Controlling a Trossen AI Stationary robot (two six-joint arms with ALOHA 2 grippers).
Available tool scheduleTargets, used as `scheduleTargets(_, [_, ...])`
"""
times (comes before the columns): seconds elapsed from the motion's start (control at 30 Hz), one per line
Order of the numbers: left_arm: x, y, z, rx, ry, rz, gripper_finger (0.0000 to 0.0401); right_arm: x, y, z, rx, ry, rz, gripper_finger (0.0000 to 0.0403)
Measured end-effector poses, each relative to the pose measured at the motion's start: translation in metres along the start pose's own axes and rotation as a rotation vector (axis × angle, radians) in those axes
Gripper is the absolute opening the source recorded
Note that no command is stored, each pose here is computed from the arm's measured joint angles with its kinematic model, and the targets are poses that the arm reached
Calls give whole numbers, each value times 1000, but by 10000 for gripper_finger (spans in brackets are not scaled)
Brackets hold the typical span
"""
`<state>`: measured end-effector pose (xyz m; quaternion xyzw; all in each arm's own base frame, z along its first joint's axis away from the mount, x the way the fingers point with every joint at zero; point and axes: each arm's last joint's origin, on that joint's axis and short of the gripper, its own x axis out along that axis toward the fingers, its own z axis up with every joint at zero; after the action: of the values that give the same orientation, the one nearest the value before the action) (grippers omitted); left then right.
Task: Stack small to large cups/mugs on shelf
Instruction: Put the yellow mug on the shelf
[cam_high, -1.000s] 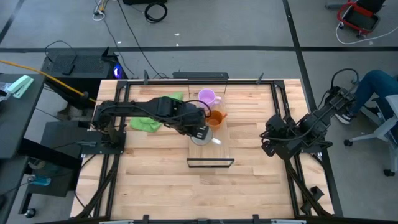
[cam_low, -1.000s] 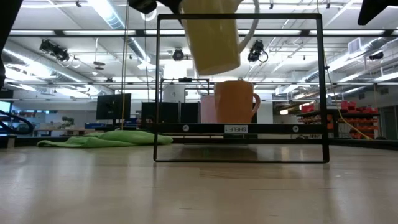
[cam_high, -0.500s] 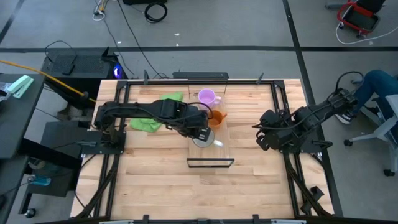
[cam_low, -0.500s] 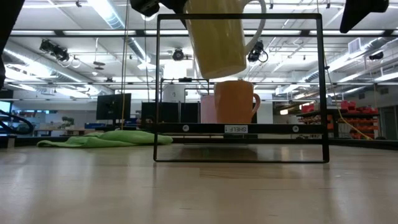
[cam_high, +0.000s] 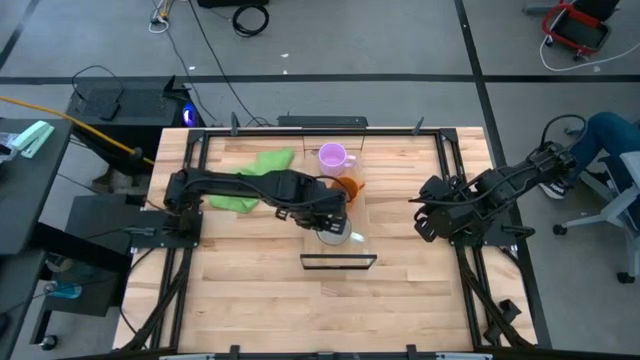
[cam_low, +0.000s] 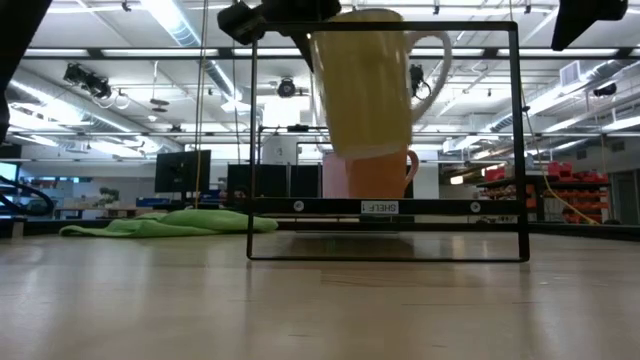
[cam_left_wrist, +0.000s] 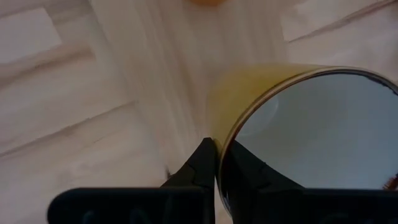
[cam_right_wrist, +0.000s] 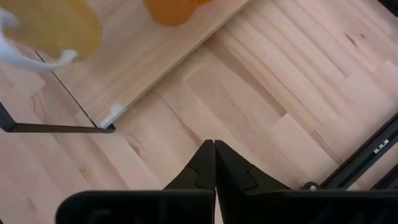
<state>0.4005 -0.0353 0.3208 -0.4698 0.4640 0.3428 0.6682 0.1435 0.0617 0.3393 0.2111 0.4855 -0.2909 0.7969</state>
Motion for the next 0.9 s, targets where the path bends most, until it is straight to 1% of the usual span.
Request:
scheduleTargets(0.2, [11,-4,0,-38,15,4,22,0,1,0,-9,3,7,5])
scheduleTargets(0.27, [14,-3,0,-53,18,21,22,0,1,0,-17,6,10,5])
scheduleTargets(0.57, [30,-6,-2,-75,64,47,22,0,1,0,-37,11,15,5])
scheduleTargets(0.9, [34,-6,-2,-98,65,65,22,0,1,0,-48,10,16,5])
